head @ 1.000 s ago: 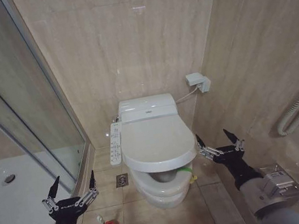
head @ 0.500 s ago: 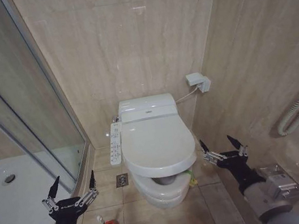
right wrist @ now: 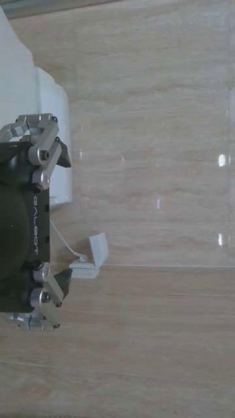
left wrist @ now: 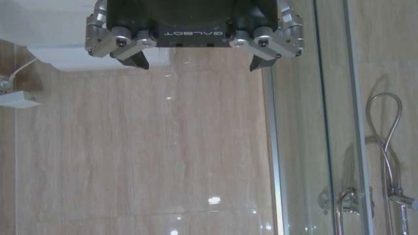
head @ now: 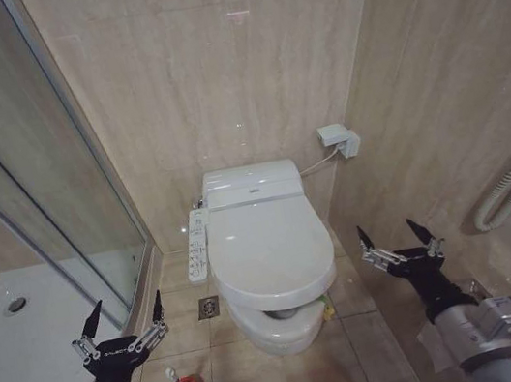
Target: Open the toilet lid, clean the toilet bowl with a toilet brush, close the toilet lid, and flush.
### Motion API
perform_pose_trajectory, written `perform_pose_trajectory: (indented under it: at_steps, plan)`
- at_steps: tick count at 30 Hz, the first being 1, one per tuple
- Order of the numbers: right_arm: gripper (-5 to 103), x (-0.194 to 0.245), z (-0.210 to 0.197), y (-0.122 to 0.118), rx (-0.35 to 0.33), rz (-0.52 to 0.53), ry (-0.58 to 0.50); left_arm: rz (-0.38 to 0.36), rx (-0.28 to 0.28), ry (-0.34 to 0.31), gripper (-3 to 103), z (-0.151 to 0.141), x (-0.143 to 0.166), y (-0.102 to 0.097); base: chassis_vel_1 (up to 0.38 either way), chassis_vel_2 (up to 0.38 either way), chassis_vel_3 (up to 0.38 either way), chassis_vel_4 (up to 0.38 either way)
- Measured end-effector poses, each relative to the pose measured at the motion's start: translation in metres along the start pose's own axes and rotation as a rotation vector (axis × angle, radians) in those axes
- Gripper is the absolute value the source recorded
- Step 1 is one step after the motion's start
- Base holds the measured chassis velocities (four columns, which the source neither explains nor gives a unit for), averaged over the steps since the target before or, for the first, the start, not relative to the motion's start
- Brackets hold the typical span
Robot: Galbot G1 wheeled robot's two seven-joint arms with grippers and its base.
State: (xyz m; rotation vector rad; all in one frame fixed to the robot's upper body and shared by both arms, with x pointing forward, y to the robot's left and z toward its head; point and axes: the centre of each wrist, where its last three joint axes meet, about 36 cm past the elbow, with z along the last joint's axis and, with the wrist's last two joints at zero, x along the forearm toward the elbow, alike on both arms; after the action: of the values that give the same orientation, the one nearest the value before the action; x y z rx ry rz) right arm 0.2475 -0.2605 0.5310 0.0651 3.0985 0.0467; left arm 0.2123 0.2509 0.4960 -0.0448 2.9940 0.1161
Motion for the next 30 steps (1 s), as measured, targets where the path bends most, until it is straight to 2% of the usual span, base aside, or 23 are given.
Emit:
perform_pose_trajectory:
  at_steps: [11,30]
  plan:
    - [100,-0.001,-0.001,-0.001,-0.008,-0.025,0.019,0.0,0.0,0.0,100,0.0,0.0,0.0,0.0,0.0,0.0,0.0]
    - [100,0.003,0.005,0.01,-0.066,-0.041,0.043,0.0,0.0,0.0,100,0.0,0.0,0.0,0.0,0.0,0.0,0.0]
